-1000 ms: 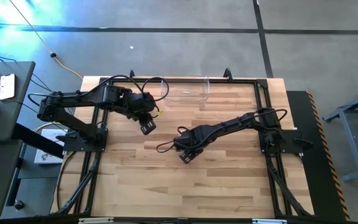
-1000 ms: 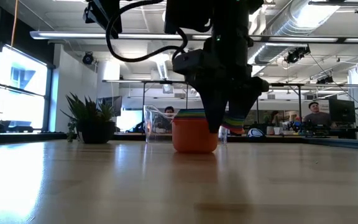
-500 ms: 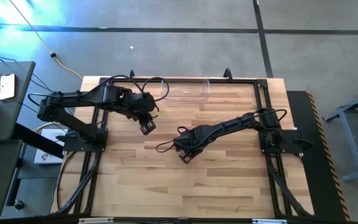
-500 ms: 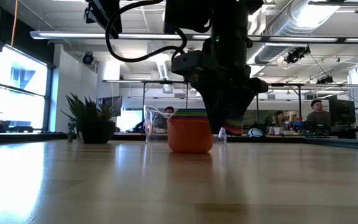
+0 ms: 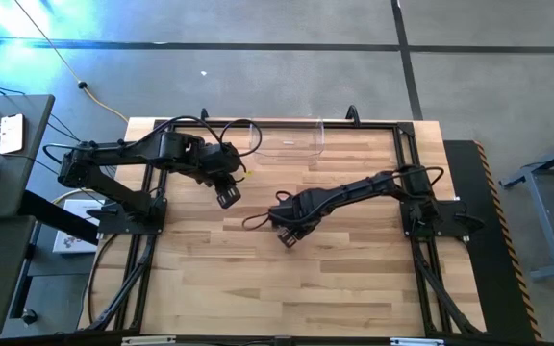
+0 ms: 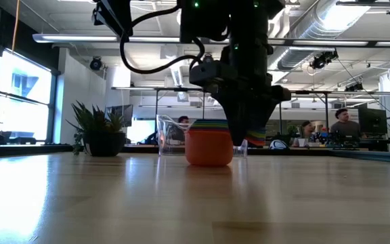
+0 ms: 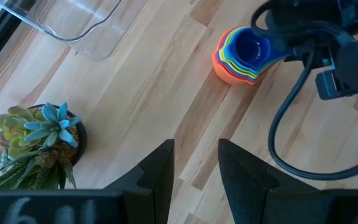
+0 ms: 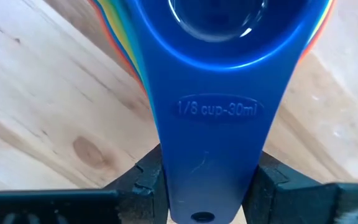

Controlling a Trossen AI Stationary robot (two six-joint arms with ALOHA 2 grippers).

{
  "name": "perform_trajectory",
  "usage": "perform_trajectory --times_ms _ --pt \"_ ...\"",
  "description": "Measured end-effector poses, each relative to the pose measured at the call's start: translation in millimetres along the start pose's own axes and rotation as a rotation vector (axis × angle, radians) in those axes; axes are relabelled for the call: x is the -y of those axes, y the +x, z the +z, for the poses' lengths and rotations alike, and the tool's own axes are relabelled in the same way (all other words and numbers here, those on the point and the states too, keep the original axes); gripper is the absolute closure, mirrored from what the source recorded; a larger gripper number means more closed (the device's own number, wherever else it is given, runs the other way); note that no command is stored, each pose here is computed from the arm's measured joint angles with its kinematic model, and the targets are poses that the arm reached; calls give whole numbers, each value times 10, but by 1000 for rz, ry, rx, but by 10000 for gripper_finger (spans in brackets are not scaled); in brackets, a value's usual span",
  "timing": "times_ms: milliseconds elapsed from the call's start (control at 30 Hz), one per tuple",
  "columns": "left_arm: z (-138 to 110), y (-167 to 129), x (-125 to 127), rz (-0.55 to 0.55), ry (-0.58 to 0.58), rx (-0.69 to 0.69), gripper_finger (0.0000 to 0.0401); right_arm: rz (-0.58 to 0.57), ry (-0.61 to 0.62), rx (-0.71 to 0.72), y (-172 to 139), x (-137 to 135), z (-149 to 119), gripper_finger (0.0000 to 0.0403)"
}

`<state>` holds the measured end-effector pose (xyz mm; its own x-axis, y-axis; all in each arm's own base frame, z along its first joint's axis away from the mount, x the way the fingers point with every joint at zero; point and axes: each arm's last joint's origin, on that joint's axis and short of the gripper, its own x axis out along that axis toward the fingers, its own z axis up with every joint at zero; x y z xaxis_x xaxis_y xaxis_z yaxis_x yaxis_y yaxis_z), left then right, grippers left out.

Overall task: Nest measuring cups in basket
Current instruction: Put the nested measuring cups into the transparent bin

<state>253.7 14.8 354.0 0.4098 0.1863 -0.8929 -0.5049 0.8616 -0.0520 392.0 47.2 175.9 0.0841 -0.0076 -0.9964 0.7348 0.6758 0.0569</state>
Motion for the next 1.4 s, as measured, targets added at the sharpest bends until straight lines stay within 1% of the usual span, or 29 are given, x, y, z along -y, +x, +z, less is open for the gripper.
perform_trajectory --times_ms 267,567,933,1233,1400 --pt "0 0 0 0 43 0 288 4 -11 -16 1 58 69 280" --pt "4 2 -11 2 144 -1 288 3 -23 -14 1 67 81 280" --pt "23 24 -188 48 237 -55 288 15 -14 14 -11 52 97 280" --pt "64 41 -340 76 250 -72 288 71 -4 79 -89 13 134 280" --pt "98 51 -438 93 223 -72 288 70 -17 105 -112 21 155 280"
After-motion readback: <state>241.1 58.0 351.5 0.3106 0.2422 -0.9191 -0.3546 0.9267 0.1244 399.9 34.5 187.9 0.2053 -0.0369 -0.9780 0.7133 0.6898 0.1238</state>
